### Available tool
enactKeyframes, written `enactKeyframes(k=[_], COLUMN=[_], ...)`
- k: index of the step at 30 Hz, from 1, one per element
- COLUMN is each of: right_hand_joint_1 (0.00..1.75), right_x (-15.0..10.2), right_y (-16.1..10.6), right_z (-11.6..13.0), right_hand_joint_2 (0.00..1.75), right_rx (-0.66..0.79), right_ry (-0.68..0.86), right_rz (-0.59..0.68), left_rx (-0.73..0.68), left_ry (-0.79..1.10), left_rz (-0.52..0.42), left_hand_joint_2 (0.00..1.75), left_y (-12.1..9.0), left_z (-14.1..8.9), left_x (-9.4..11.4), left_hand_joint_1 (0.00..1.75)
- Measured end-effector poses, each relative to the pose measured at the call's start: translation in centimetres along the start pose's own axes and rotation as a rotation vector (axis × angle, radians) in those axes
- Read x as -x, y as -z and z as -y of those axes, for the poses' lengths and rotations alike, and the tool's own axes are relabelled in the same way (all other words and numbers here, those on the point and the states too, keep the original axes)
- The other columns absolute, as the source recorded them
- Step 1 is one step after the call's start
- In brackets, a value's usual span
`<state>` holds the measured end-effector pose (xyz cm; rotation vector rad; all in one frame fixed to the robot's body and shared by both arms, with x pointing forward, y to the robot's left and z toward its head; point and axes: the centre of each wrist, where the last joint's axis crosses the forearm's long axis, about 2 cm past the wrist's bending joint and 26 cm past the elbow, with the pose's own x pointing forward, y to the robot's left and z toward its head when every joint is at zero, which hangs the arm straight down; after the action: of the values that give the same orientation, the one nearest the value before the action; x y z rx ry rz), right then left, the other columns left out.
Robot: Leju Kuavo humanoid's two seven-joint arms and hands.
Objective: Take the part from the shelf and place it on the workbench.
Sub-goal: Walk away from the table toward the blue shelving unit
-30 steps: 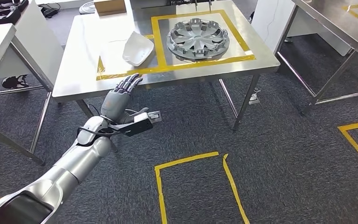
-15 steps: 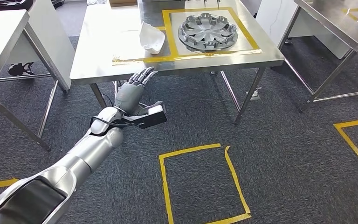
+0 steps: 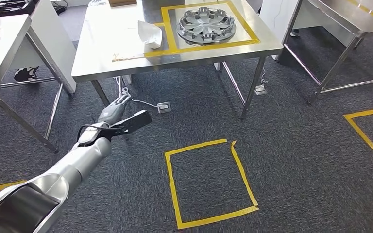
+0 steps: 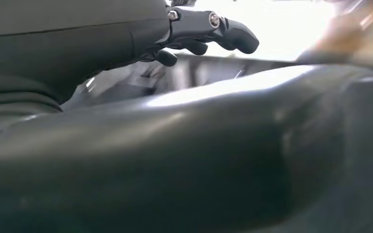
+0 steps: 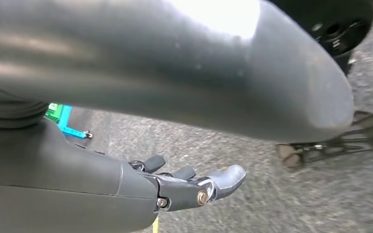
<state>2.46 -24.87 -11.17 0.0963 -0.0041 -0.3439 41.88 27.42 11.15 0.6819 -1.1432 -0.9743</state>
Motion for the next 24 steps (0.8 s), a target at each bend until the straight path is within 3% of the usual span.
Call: enactKeyframes(k=[2,6,10,14,17,19,24], right_hand_joint_1=[0.0,0.0,0.0,0.0,0.0,0.0,0.0], right_x=[0.2,0.2,0.5,0.8,0.7,0.6,0.6], right_y=[0.0,0.0,0.0,0.0,0.0,0.0,0.0], right_z=[0.1,0.5,1.2,1.8,2.2,2.4,2.9], right_hand_joint_2=[0.0,0.0,1.75,1.75,1.75,1.75,1.75], right_rx=[0.0,-0.002,0.0,0.017,0.03,0.035,0.043], right_ry=[0.006,0.014,0.016,0.008,0.004,0.003,0.003], right_rz=[-0.003,-0.003,-0.011,-0.016,-0.019,-0.02,-0.032], left_rx=[0.081,0.233,0.384,0.475,0.483,0.481,0.471], left_ry=[-0.07,-0.248,-0.456,-0.604,-0.727,-0.776,-0.855], left_rz=[-0.128,-0.42,-0.762,-1.041,-1.184,-1.244,-1.343], left_hand_joint_2=[1.75,1.75,1.75,1.75,1.75,1.75,1.75], left_y=[-0.9,-4.2,-10.7,-18.1,-23.0,-25.0,-27.8], left_z=[1.7,6.6,14.0,20.0,23.3,24.6,26.2], left_x=[2.7,8.2,13.4,17.0,18.1,18.3,18.2], left_hand_joint_1=[0.0,0.0,0.0,0.0,0.0,0.0,0.0])
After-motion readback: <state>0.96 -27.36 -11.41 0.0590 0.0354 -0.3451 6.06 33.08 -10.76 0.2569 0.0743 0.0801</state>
